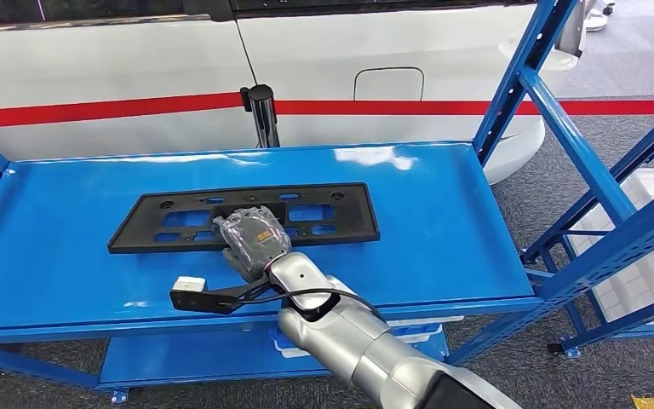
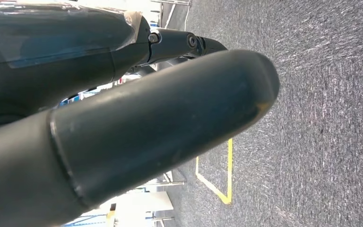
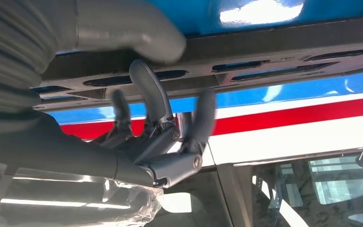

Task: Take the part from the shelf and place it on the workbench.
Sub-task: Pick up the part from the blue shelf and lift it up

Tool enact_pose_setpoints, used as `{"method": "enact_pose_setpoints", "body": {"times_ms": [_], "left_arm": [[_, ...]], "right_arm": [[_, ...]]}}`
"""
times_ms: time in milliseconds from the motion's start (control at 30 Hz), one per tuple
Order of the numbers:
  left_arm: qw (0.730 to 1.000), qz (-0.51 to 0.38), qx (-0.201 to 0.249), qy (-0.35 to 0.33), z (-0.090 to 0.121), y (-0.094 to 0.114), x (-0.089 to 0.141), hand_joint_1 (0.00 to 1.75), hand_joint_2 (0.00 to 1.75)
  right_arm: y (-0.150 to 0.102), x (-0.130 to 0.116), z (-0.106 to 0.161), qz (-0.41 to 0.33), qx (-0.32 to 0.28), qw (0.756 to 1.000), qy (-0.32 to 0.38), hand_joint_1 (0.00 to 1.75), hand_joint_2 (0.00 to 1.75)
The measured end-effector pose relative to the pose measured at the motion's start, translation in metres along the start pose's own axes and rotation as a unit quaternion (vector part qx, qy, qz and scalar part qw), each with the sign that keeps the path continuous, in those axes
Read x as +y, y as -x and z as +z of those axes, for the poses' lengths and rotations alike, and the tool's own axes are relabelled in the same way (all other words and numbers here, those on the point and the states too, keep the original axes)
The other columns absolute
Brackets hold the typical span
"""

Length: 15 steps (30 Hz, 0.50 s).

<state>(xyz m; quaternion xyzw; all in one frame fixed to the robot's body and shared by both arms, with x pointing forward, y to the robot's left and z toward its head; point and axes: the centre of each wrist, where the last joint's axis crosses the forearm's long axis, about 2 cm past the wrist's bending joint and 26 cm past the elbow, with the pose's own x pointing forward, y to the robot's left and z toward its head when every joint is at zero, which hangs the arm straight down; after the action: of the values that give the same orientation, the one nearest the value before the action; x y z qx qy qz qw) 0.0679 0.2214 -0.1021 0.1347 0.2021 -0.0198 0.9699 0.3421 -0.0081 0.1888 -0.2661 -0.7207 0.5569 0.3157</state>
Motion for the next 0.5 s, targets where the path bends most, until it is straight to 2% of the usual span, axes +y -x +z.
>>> {"method": "enact_pose_setpoints", "body": {"times_ms": [200, 500], "left_arm": [[1.000, -0.009, -0.005, 0.000, 0.000, 0.000, 0.000, 0.00, 0.00], [1.000, -0.015, -0.007, 0.000, 0.000, 0.000, 0.000, 0.00, 0.00]], "right_arm": [[0.000, -0.001, 0.001, 0.008, -0.005, 1.000, 0.013, 0.00, 1.75], [-0.001, -0.017, -0.002, -0.010, -0.002, 0.999, 0.048, 0.00, 1.75]]}}
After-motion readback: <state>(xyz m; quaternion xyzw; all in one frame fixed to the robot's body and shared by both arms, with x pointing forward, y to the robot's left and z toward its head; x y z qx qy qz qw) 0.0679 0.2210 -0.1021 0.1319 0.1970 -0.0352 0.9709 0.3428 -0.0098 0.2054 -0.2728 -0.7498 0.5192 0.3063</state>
